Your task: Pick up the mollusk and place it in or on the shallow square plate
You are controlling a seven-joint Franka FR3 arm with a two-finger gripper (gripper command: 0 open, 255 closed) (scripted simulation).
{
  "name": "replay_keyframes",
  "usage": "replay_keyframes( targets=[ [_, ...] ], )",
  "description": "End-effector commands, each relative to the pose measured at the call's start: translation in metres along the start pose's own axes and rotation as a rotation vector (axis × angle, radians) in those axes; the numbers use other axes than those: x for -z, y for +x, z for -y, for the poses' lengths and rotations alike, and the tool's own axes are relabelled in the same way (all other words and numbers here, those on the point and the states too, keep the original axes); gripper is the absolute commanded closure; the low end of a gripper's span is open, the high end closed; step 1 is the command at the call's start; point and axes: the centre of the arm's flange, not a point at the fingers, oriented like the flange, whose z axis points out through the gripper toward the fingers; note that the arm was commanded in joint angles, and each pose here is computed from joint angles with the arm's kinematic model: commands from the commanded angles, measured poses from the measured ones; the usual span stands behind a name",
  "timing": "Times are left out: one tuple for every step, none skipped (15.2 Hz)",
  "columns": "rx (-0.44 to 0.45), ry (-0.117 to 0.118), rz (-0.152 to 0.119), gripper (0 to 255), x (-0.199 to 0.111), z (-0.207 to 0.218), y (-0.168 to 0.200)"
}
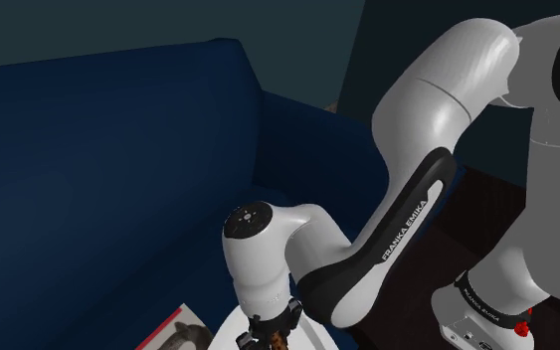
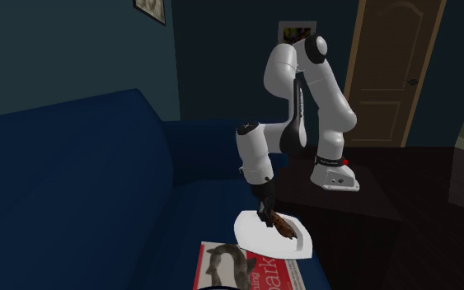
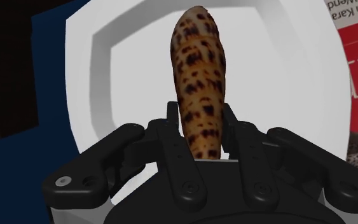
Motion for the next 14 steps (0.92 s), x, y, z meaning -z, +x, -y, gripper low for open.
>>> replay_keyframes(
  targets=[
    [0.001, -0.001, 0.001, 255, -0.0098, 0.0006, 0.0011],
    [0.001, -0.001, 0.001, 255, -0.0098, 0.0006, 0.0011],
    [0.001, -0.001, 0.001, 255, -0.0098, 0.0006, 0.0011],
    [0.001, -0.001, 0.001, 255, -0.0098, 0.0006, 0.0011],
    [0.001, -0.001, 0.001, 255, -0.0098, 0.0006, 0.0011],
    [0.001, -0.001, 0.001, 255, -0.0098, 0.0006, 0.0011],
    [0.001, -0.001, 0.001, 255, -0.0098, 0.0006, 0.0011],
    [0.001, -0.001, 0.001, 255, -0.0098, 0.0006, 0.0011],
    [0.001, -0.001, 0.001, 0, -0.0098, 0.0006, 0.0011],
    [0.001, -0.001, 0.001, 0, -0.0098, 0.0006, 0.0011],
    [0.001, -0.001, 0.001, 0, -0.0098, 0.0006, 0.0011],
    [0.001, -0.001, 0.001, 0, -0.0098, 0.0006, 0.0011],
    [0.001, -0.001, 0.001, 0, -0.0098, 0.0006, 0.0011],
    [0.001, -0.001, 0.001, 0, -0.0098, 0.0006, 0.0011]
  ],
)
